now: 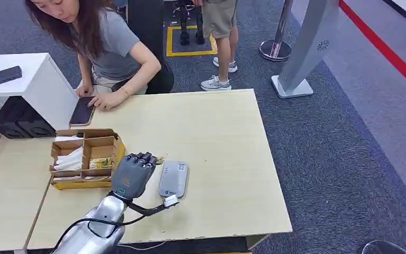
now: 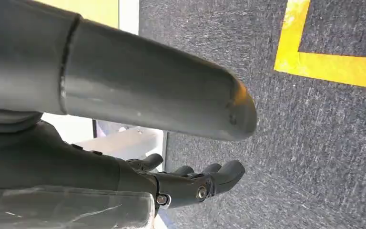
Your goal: Pass the card to the sensor for recognition and then transmit it.
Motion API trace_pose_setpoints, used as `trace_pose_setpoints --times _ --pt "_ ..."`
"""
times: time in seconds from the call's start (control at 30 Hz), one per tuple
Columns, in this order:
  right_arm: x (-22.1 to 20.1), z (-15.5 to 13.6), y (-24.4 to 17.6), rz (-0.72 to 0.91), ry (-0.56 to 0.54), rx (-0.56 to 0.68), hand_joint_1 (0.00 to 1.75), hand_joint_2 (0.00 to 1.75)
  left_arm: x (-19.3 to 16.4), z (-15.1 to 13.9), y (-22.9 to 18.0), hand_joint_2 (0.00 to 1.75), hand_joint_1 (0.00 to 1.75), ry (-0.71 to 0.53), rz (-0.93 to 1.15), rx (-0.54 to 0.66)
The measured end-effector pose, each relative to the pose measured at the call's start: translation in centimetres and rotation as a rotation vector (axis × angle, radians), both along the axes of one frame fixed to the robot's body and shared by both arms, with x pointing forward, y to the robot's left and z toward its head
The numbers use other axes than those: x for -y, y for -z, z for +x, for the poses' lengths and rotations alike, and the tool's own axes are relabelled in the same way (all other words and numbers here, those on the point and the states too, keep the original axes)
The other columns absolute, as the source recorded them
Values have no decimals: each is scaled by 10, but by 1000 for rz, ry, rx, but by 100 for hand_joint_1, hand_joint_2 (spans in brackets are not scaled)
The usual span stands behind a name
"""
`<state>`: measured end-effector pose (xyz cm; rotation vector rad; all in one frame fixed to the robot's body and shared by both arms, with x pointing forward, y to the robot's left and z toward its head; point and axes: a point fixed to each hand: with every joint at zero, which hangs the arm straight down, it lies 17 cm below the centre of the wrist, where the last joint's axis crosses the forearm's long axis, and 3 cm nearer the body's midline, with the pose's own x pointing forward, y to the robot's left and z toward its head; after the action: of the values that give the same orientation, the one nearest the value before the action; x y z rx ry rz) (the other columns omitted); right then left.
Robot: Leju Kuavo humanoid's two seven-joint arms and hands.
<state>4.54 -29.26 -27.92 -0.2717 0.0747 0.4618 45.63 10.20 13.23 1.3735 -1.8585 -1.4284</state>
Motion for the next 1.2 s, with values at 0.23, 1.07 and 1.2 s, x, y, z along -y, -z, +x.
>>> trace_pose_setpoints --times 0.23,1.07,1.2 --pt "1 0 0 -3 -2 -1 0 0 22 -2 13 175 175 66 30 -37" --pt "5 1 0 -11 -1 4 0 0 38 -7 53 175 175 91 96 -137" --pt "6 2 0 -16 0 7 0 0 35 -3 62 175 175 79 115 -173"
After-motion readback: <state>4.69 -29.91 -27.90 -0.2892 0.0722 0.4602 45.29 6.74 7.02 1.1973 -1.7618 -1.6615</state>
